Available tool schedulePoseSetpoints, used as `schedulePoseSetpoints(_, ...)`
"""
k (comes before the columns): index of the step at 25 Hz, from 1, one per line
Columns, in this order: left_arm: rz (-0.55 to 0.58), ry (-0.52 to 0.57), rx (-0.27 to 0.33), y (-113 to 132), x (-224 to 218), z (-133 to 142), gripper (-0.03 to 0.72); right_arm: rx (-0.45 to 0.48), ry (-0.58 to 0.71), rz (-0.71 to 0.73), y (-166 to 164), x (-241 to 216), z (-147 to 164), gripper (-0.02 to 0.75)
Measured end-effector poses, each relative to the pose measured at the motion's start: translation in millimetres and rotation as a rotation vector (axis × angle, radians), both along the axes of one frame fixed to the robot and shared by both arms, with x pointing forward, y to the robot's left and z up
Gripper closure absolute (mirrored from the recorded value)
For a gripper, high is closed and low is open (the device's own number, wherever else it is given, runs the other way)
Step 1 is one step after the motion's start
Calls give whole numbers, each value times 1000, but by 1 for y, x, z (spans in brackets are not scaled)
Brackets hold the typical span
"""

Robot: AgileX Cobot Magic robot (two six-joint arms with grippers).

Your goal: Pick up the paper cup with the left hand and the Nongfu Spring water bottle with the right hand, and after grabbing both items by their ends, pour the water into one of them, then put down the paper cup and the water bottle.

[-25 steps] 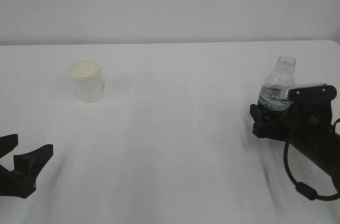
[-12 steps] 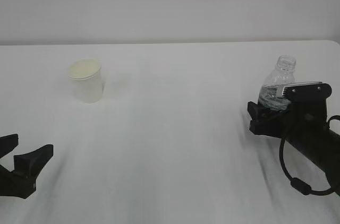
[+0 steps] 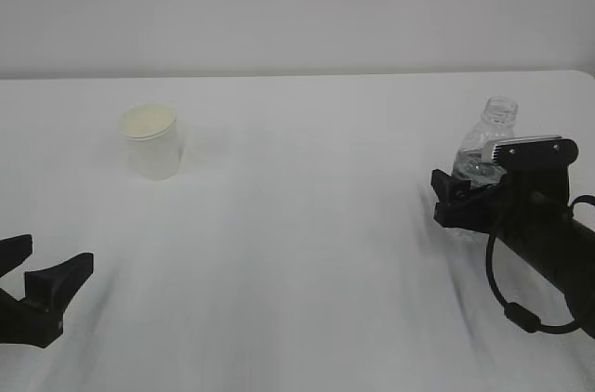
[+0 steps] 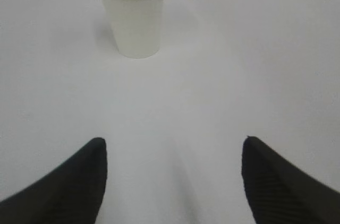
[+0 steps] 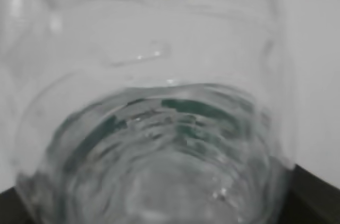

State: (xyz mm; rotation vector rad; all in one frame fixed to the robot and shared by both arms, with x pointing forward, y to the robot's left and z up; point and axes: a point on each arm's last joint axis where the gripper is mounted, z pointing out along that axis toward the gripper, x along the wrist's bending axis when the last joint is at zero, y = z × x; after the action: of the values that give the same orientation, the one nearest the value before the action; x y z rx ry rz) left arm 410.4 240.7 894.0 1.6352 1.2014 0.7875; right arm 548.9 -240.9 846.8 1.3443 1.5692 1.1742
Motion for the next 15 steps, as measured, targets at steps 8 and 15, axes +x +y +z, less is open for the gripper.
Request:
schedulePoseSetpoints(8, -1, 0, 0, 0, 0, 0, 121, 9, 2, 3, 1, 0, 0, 163)
schedulePoseSetpoints(15, -1, 0, 0, 0, 0, 0, 121, 15, 7, 10, 1, 0, 0, 171)
